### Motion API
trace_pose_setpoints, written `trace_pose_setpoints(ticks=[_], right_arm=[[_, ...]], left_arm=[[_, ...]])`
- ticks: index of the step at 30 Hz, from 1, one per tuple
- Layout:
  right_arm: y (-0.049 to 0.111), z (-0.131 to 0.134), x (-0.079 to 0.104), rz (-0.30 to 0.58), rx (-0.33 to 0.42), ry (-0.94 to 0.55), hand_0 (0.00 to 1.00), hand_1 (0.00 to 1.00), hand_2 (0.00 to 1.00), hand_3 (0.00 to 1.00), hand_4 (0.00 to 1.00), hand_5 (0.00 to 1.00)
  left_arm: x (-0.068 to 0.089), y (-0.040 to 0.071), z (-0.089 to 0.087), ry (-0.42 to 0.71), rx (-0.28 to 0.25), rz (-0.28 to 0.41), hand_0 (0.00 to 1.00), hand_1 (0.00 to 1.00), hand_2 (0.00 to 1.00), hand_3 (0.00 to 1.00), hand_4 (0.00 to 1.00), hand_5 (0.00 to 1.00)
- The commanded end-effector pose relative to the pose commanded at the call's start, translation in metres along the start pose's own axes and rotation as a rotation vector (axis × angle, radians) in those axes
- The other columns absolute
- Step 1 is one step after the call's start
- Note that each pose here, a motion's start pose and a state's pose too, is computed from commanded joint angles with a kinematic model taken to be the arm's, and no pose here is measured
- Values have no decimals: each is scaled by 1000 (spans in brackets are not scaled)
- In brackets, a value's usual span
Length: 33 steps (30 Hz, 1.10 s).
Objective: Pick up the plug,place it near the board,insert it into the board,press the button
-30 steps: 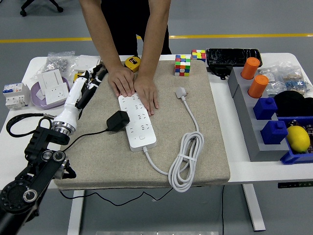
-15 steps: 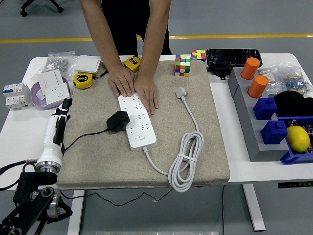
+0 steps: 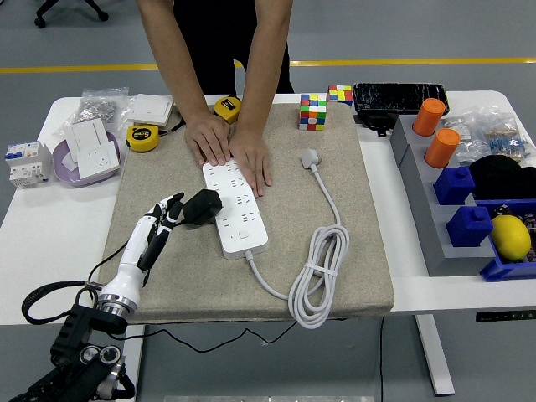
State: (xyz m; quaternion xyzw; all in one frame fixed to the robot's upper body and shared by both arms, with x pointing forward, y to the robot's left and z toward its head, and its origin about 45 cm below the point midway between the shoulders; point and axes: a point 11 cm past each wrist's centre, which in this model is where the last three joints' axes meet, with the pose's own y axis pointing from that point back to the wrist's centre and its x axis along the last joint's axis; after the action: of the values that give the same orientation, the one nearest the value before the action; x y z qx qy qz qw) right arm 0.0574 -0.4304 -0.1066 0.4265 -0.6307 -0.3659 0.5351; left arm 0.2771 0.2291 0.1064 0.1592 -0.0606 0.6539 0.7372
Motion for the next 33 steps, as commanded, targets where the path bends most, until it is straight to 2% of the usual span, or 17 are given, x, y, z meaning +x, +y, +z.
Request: trace_pose_setpoints(ticks=[11,22,33], right_arm=[[0,-1,0,-1,2,-4,787,695,706,748,998,983],[0,-2,-1,-2,3,-7,788,695,706,748,998,983],[0,-4,-2,-2,6,-8,787,695,706,748,998,983]], left_arm=[[-10,-8,0,-53,1,-48,998,978,928,867,998,998],[-18,-19,12,-125,-37,-87,998,977,927,867,998,998],[-19,-28,25,-220,-85,-103,998,977,922,864,998,998]])
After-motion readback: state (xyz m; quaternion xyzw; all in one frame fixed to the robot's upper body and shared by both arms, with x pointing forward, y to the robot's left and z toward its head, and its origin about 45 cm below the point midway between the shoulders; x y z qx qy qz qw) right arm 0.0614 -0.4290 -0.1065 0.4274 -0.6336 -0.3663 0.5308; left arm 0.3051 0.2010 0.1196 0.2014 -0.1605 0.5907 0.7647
